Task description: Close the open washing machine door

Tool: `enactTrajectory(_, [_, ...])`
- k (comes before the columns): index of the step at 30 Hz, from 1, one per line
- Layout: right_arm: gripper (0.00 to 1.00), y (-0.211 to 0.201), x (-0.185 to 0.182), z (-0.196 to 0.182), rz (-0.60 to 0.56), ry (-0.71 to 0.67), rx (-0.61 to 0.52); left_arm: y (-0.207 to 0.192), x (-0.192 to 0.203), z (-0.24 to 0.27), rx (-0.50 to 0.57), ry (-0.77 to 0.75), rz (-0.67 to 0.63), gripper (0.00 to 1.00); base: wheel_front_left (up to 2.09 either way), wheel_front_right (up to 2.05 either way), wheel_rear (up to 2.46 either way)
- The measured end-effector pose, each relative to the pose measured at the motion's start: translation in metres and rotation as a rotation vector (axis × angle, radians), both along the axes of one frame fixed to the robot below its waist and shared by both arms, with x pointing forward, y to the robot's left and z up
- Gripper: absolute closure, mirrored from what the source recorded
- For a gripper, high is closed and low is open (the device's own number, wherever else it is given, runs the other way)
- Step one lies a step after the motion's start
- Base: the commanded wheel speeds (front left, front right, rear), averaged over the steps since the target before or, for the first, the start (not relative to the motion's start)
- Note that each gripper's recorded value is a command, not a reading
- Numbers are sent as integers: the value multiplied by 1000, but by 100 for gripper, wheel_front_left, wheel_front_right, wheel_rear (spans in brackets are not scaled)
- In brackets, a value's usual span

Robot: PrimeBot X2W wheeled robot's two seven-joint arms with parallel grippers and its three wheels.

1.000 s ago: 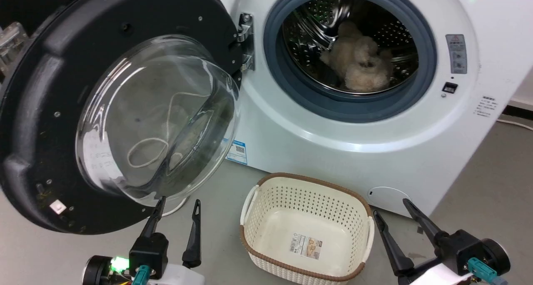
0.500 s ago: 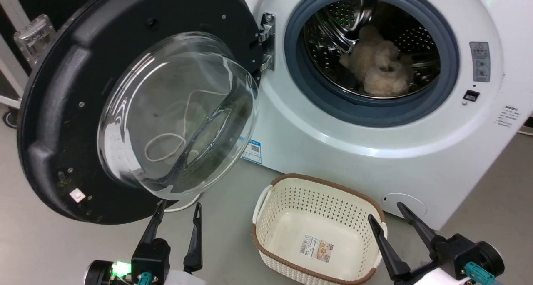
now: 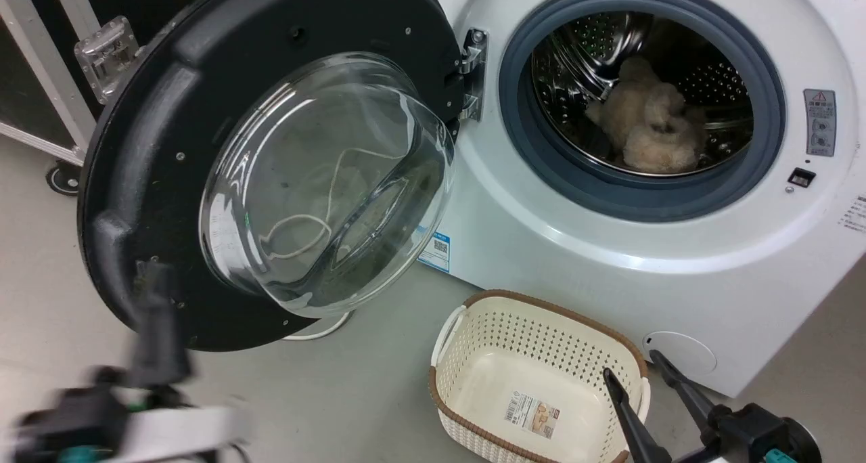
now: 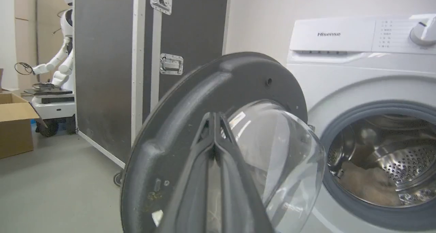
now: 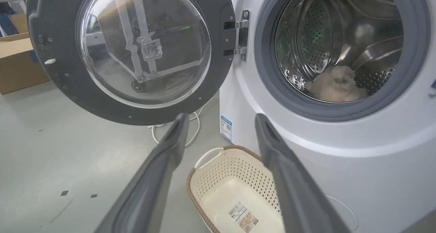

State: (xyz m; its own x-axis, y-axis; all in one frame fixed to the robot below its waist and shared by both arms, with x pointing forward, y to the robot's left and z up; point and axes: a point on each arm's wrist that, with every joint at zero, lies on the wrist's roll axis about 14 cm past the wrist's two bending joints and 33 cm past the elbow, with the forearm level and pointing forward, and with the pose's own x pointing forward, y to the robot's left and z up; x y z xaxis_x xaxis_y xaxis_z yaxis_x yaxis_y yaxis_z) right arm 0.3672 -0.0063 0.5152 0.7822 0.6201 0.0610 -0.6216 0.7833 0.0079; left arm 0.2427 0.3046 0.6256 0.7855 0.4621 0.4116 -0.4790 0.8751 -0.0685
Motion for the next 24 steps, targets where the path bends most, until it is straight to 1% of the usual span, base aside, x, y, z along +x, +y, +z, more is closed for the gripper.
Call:
enactTrajectory(4, [0,0,-2,-2,4,4,1,38,-21,27,-42,-126,92,100,0,0,0])
enactTrajectory(8, [0,-4,-1,-8,9,15,-3,74,-26,38,-92,-205,131,100,0,0,0])
enactTrajectory(11, [0,-7,1,-14,15,27,-5,105,-23,40,-169,-231,155,100,0,0,0])
enactTrajectory(14, [0,-12,3,-21,16,44,-9,136,-16,48,-211,-223,171,100,0,0,0])
enactTrajectory(15, [0,-13,4,-22,16,48,-7,146,-14,48,-241,-210,175,100,0,0,0])
enactTrajectory(17, [0,-16,4,-26,17,60,-8,167,-9,43,-337,-200,181,100,0,0,0])
enactTrajectory(18, [0,-17,4,-28,17,65,-7,175,-5,38,-379,-170,178,100,0,0,0])
enactTrajectory(19, [0,-20,4,-33,21,75,-11,195,5,22,-563,-138,150,100,0,0,0])
enactTrajectory(22, [0,-22,3,-36,27,85,-12,207,13,5,-739,-109,115,100,0,0,0])
enactTrajectory(24, [0,-23,3,-38,31,90,-11,205,24,-10,-910,-90,43,100,0,0,0])
